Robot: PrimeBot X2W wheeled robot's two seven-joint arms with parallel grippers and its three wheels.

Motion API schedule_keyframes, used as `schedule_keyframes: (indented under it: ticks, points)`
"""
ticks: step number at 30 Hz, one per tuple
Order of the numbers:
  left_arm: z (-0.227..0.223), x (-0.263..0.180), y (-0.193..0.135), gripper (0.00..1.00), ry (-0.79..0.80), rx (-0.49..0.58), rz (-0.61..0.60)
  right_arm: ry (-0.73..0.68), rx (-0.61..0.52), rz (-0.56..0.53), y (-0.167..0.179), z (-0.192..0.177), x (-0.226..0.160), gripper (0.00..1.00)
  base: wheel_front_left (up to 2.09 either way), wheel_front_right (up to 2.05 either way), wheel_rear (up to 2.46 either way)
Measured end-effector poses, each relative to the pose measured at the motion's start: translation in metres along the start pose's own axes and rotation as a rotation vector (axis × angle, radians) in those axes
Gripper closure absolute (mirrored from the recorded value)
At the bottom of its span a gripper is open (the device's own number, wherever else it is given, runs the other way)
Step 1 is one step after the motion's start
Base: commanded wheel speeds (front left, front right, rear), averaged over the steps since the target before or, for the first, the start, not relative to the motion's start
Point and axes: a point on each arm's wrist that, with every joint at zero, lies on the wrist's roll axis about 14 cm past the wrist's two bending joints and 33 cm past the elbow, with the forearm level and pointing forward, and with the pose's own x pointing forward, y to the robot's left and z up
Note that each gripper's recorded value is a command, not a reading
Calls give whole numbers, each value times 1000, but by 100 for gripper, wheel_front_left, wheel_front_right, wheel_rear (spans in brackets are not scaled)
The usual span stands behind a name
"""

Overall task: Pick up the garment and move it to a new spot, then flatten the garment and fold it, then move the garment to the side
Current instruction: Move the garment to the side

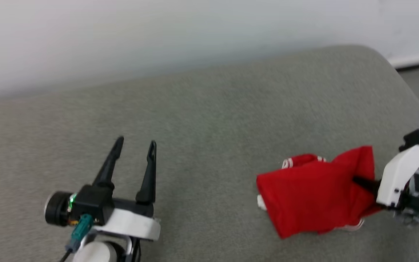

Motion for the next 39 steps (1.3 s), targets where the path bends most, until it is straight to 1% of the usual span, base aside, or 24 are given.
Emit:
schedule_keyframes:
  ticks: [4, 9, 15, 19, 22, 24, 26, 27, 28, 29, 31, 33, 35, 39]
  points:
    - [-9, 39, -14, 0, -11, 9, -99, -35, 48, -98, -34, 25, 7, 100, 0, 0, 0]
    - [-31, 78, -33, 0, 3, 11, -218, -71, 95, -248, -82, 47, 15, 100, 0, 0, 0]
    - [-60, 113, -57, 0, 12, -16, -353, -158, 102, -472, -151, 80, 6, 100, 0, 0, 0]
    - [-80, 128, -63, 0, 16, -49, -384, -234, 81, -581, -180, 107, 2, 100, 0, 0, 0]
    - [-95, 133, -65, 0, 25, -68, -397, -318, 56, -626, -191, 126, 5, 100, 0, 0, 0]
    - [-104, 135, -63, 0, 36, -74, -396, -336, 51, -648, -197, 130, 12, 100, 0, 0, 0]
    - [-114, 136, -60, 0, 48, -76, -393, -340, 31, -676, -204, 126, 19, 100, 0, 0, 0]
    - [-118, 135, -59, 0, 57, -75, -390, -336, 27, -688, -207, 122, 23, 65, 0, 0, 0]
    - [-122, 134, -57, 0, 67, -73, -387, -334, 18, -699, -210, 120, 26, 6, 0, 0, 0]
    - [-124, 134, -55, 0, 71, -71, -383, -334, 10, -707, -212, 118, 29, 0, 0, 0, 0]
    - [-125, 132, -51, 0, 72, -65, -376, -337, 25, -713, -215, 113, 33, 0, 0, 0, 0]
    - [-125, 130, -48, 0, 76, -57, -367, -349, 19, -735, -220, 111, 29, 0, 0, 0, 0]
    - [-120, 129, -46, 0, 67, -55, -356, -358, 18, -762, -228, 111, 17, 0, 0, 0, 0]
    - [-111, 121, -44, 0, 64, -63, -324, -412, -40, -797, -234, 124, -13, 0, 0, 0, 0]
